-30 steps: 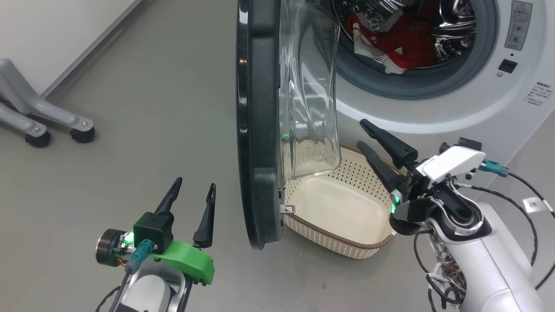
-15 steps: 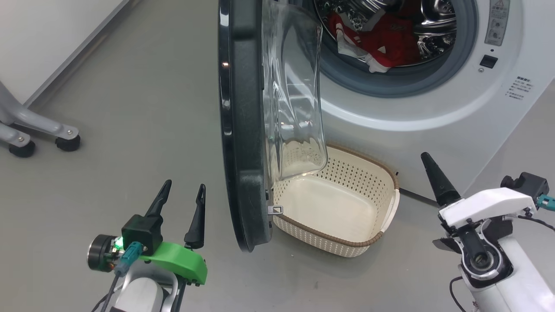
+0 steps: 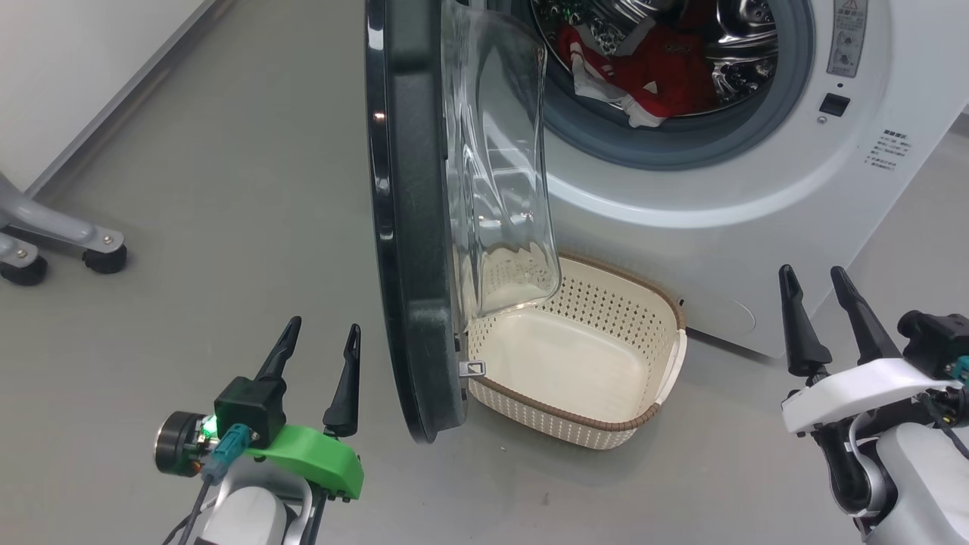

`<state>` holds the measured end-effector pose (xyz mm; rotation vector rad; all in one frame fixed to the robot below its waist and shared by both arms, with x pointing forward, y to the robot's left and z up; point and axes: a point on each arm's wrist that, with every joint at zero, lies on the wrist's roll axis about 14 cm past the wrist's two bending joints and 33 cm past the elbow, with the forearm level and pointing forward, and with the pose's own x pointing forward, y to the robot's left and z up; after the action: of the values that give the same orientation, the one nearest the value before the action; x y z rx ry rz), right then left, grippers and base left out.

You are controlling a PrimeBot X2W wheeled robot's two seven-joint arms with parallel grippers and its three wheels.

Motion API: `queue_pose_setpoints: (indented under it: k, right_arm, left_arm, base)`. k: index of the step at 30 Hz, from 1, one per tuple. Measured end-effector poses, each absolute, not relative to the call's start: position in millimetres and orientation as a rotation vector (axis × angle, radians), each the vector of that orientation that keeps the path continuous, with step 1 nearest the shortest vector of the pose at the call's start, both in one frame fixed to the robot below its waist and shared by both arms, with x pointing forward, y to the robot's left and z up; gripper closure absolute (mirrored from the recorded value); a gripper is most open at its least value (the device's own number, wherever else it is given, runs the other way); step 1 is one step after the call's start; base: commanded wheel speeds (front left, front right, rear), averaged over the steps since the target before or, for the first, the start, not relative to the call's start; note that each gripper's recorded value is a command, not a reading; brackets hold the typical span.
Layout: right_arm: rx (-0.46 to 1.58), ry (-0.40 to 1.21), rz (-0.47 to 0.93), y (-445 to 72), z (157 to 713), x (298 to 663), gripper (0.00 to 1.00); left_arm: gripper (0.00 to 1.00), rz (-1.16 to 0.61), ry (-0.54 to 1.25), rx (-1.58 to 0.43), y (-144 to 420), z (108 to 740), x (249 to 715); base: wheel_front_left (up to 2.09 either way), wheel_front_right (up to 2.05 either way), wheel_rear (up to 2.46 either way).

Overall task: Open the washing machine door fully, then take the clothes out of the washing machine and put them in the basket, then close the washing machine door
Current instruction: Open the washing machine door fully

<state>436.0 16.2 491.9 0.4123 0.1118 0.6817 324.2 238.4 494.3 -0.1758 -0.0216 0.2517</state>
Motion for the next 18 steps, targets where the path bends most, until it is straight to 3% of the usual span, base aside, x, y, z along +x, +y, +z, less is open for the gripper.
queue_pose_setpoints:
  k: [7, 12, 18]
  right_arm:
    - [0.237, 0.053, 0.641, 11.9, 497.6, 443.7, 0.00]
    - [0.207, -0.007, 0.609, 15.3, 510.0, 445.2, 0.00]
    - [0.241, 0.028, 0.586, 18.3, 499.1, 435.9, 0.00]
  left_arm:
    - [0.00, 0.250, -0.023, -0.176, 238.0, 494.6, 324.2]
    - [0.00, 0.250, -0.021, -0.175, 237.8, 494.2, 324.3]
    - [0.00, 0.252, -0.020, -0.175, 238.3, 493.8, 324.1]
  base:
    - [0.00, 0.00, 0.00]
    - [0.00, 0.00, 0.00]
    - [0.00, 0.00, 0.00]
